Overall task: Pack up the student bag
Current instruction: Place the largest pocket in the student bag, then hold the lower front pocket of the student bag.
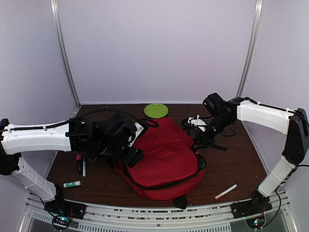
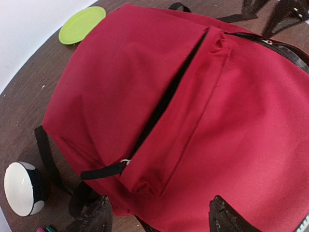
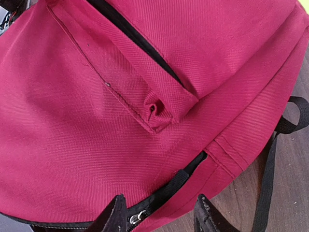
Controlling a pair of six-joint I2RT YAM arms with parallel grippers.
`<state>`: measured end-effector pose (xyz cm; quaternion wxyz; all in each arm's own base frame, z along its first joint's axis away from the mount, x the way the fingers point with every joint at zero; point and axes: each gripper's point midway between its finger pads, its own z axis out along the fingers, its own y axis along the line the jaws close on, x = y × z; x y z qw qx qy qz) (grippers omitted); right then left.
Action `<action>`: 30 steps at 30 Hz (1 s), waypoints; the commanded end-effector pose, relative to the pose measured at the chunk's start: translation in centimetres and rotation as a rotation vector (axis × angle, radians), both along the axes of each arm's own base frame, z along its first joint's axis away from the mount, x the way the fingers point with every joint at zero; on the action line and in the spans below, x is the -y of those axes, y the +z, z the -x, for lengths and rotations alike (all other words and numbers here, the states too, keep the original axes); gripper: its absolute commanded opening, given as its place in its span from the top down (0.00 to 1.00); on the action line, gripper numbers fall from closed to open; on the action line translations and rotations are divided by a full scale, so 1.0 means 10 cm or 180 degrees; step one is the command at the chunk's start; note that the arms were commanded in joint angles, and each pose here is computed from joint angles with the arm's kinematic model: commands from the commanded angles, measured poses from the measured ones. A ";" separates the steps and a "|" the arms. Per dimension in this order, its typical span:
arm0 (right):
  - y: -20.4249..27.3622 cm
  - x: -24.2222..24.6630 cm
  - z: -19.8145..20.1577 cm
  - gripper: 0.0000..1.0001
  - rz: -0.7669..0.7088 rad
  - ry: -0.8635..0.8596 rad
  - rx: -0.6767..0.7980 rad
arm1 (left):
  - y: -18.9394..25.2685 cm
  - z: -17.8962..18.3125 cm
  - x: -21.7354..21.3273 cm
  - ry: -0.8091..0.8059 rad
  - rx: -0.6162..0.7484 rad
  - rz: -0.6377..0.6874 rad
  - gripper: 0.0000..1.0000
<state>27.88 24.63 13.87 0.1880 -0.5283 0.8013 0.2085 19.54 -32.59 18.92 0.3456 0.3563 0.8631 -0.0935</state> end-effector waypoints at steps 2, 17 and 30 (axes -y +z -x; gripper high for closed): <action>-0.15 0.01 -0.03 0.52 0.0220 -0.0069 -0.0037 | 0.07 -0.17 0.08 0.0292 0.0068 0.0273 0.30; -0.32 0.01 -0.21 0.76 0.0647 -0.0306 0.0147 | -0.02 -0.43 0.54 -0.0017 0.0383 -0.0056 0.33; 0.18 -0.04 -0.15 1.00 0.0099 -0.0385 0.0398 | -0.24 -0.50 0.67 -0.0202 0.0459 -0.0274 0.36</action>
